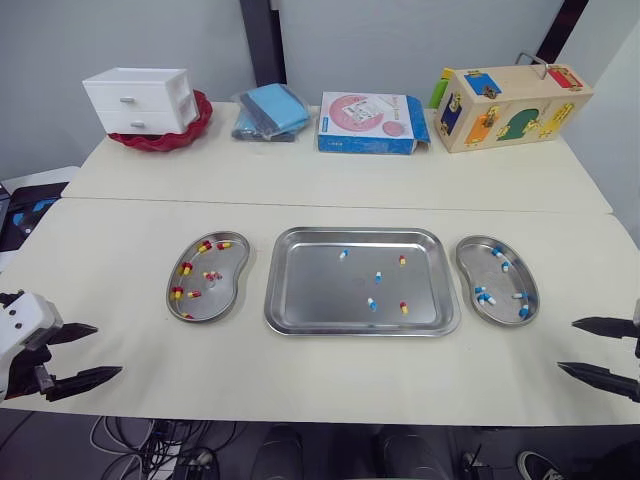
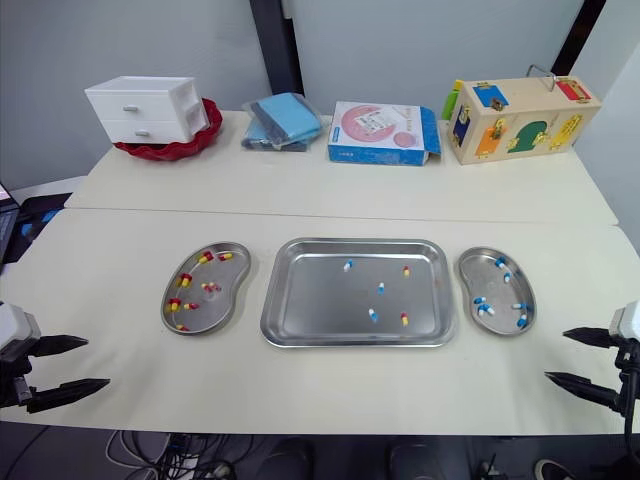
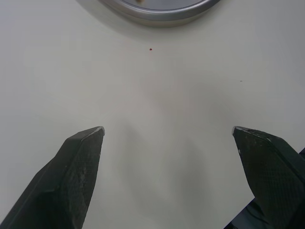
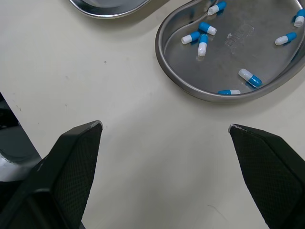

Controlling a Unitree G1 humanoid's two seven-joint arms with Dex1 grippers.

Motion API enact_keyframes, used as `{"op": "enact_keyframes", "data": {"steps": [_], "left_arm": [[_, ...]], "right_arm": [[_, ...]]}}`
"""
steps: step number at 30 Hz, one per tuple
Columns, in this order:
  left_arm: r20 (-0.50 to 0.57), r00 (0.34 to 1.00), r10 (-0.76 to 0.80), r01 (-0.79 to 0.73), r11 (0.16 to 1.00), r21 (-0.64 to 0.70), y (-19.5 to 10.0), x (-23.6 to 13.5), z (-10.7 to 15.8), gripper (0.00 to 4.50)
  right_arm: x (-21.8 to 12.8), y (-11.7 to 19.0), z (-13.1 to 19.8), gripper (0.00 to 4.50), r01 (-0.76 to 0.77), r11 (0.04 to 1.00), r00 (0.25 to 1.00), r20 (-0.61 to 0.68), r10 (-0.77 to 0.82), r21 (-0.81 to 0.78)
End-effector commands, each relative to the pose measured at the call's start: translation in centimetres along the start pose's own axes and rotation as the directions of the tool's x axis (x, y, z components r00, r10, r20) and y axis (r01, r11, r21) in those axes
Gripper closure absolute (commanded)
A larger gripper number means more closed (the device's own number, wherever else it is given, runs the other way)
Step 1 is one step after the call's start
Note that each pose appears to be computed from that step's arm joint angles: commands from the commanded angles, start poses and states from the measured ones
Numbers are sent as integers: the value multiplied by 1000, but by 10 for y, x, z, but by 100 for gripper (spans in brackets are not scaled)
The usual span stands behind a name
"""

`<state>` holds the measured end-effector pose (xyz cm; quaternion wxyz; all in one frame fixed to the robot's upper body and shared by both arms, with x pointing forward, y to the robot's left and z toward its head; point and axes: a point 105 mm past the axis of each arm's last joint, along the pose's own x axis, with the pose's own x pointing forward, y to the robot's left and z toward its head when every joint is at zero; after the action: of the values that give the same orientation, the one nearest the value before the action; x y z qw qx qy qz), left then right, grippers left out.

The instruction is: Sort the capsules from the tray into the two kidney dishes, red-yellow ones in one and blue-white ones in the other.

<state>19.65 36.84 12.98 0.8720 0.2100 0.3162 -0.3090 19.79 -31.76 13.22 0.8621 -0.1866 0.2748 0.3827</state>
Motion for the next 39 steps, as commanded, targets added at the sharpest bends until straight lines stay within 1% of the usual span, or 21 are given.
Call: {"op": "enact_keyframes", "data": {"steps": [1,4,7,8,10,12,15,16,18,19,21,23,26,31,36,39], "left_arm": [[46,999,7,-9,1000,27,-1,-3,11,3],[96,995,-12,9,999,39,-9,1,17,3],[189,981,-49,38,998,59,-22,6,29,3],[230,971,-66,50,996,75,-29,9,34,3],[264,956,-128,104,989,105,-48,15,38,3],[322,931,-170,133,982,133,-65,20,43,3],[386,894,-227,177,971,162,-89,28,46,3],[403,883,-240,187,968,167,-96,30,46,3],[488,840,-237,179,970,162,-113,39,49,3],[514,826,-233,176,972,159,-119,41,50,3],[564,802,-197,133,979,153,-124,47,52,3],[627,761,-168,90,984,155,-130,55,56,3],[696,708,-125,50,991,127,-137,60,64,3],[731,679,-63,20,998,68,-147,69,65,3],[746,666,-4,17,1000,-10,-153,73,64,3],[747,665,8,8,1000,-18,-153,75,63,3]], "right_arm": [[-4,-2,6,0,1,1000,1000,4,-1,-31],[-5,-1,5,0,-5,1000,1000,0,5,-30],[-3,7,12,0,-49,999,999,20,49,-23],[-2,10,19,0,-69,997,997,42,70,-18],[2,15,35,0,-97,995,992,81,98,-18],[7,21,53,0,-115,993,985,129,117,-26],[18,38,83,0,-171,983,964,194,182,-73],[23,44,93,0,-181,980,956,218,195,-83],[41,55,120,0,-195,976,932,291,216,-97],[47,59,129,0,-196,975,924,313,218,-102],[61,66,144,0,-205,973,912,340,230,-111],[87,71,160,0,-196,974,906,359,225,-118],[114,69,173,0,-157,982,914,360,186,-110],[156,63,184,0,-94,992,938,326,118,-88],[196,65,197,0,-57,992,948,304,90,-116],[210,63,204,0,-37,991,951,300,74,-130]]}}
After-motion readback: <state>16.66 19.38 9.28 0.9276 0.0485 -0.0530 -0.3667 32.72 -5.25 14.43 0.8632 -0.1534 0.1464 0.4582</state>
